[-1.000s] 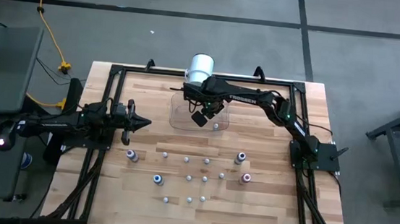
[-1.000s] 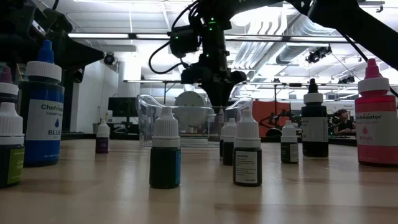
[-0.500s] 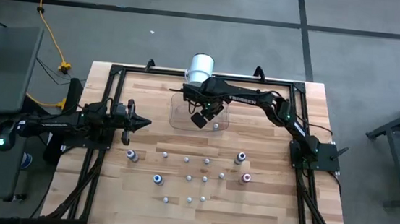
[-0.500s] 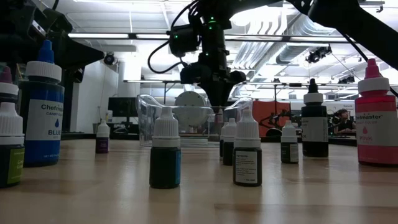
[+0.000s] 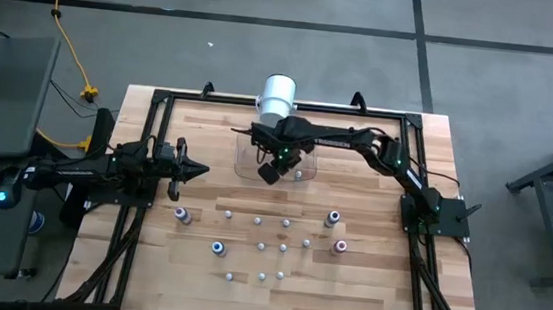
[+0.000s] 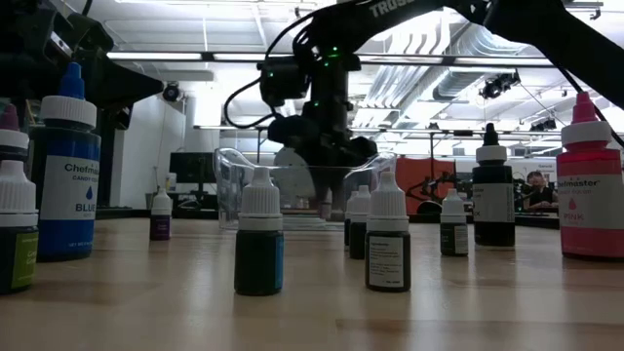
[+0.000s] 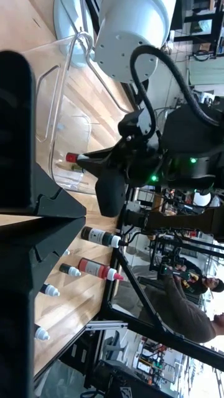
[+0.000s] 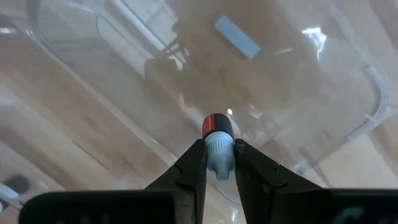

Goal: Pick & Place food coloring
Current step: Put the bottom small red food coloring bottle into the transparent bin

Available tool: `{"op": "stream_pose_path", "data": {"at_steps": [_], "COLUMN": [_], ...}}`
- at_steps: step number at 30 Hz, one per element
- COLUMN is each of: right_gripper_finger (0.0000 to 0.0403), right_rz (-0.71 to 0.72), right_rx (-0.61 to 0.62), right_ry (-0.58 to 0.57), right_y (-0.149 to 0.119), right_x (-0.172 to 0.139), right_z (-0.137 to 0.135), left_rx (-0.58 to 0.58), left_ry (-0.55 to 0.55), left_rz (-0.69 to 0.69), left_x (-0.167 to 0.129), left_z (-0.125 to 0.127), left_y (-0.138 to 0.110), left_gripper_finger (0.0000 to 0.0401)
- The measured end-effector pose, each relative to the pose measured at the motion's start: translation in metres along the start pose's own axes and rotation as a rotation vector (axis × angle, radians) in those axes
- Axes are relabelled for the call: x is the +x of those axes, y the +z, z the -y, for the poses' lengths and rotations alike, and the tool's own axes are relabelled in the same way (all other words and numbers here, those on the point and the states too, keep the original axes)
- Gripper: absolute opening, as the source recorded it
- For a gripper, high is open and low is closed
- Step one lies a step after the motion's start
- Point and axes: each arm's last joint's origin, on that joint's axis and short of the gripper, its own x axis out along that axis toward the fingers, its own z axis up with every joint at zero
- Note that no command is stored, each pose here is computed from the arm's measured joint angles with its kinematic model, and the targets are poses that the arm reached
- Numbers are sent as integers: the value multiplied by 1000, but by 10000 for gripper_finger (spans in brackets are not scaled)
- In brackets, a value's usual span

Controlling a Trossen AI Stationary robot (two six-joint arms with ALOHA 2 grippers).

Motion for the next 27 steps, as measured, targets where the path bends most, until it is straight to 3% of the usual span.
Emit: {"op": "stream_pose_path", "data": {"at_steps": [9, 27], "right_gripper_finger": [66, 66], "right_rz": [-37, -88], "right_rx": [-24, -33], "right_ry": [-43, -19], "right_y": [-4, -14], "right_x": [0, 16], "right_z": [3, -2], "left_rx": [0, 0], "left_ry": [0, 1], "left_rz": [0, 0], "left_x": [0, 0], "left_z": [0, 0], "left_y": [0, 0], "left_gripper_finger": [1, 1]}}
